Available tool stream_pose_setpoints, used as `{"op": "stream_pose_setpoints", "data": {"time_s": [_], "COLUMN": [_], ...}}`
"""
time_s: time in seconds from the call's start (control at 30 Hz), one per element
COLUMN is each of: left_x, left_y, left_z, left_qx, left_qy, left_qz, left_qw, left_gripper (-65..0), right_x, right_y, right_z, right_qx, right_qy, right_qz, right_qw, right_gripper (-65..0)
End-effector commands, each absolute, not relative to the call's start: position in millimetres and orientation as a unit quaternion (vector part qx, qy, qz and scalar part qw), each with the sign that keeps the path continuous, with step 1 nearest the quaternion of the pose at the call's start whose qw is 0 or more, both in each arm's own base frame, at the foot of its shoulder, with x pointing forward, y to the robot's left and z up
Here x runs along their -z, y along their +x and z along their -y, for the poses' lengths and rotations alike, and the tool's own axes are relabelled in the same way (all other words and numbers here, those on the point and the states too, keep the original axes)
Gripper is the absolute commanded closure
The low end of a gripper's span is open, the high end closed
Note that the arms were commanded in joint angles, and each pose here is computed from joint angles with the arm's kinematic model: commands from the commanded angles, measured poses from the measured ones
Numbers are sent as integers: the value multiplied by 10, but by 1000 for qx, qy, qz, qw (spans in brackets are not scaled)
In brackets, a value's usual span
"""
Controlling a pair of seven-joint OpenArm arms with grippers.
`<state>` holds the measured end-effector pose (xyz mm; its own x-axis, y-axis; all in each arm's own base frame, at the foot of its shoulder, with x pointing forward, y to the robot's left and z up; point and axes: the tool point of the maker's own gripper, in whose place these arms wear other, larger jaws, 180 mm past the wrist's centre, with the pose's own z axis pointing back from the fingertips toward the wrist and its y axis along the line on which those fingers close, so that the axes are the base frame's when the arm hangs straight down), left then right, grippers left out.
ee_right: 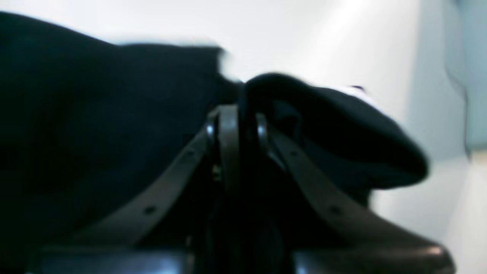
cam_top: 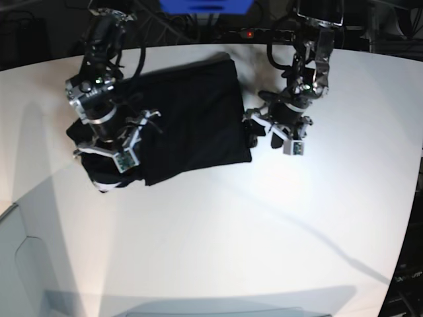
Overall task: Fold the T-shirt properly
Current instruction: 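Lift the strip end with the right gripper and fold it over toward the left gripper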
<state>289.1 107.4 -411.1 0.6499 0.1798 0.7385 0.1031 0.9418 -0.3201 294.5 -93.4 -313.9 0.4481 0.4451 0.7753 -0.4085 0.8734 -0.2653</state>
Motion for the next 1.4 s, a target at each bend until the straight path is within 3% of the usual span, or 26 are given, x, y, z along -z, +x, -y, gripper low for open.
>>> {"op": "stream_pose_setpoints", "data": {"time_s": [0.0, 0.43, 0.8, 1.03, 1.1, 1.3, 1.37], "left_x": [4053, 4087, 3936, 3616, 3502, 3229, 3200], "left_y": [2934, 3004, 2913, 2791, 2755, 2725, 2711], "left_z": [-1035, -793, -994, -1820, -2039, -2421, -2537], "left_qx": [-16, -3, 9, -63, -79, -102, -112], "left_qy": [-174, -194, -177, -104, -82, -40, -28], "left_qz": [423, 416, 432, 479, 493, 525, 529], "left_qw": [889, 888, 884, 869, 862, 844, 841], "left_gripper": [-408, -407, -408, -411, -411, -410, -411], "right_x": [2988, 3123, 3222, 3275, 3293, 3122, 2894], "right_y": [2999, 2495, 2599, 2571, 2566, 2589, 2624], "right_z": [760, -690, -719, -739, -739, -755, -729], "right_qx": [-260, -439, -449, -452, -452, -445, -440], "right_qy": [-2, 132, 131, 134, 134, 135, 128], "right_qz": [489, 460, 451, 443, 440, 462, 492], "right_qw": [833, 760, 760, 763, 764, 755, 741], "right_gripper": [0, 0, 0, -7, -60, -325, -370]}}
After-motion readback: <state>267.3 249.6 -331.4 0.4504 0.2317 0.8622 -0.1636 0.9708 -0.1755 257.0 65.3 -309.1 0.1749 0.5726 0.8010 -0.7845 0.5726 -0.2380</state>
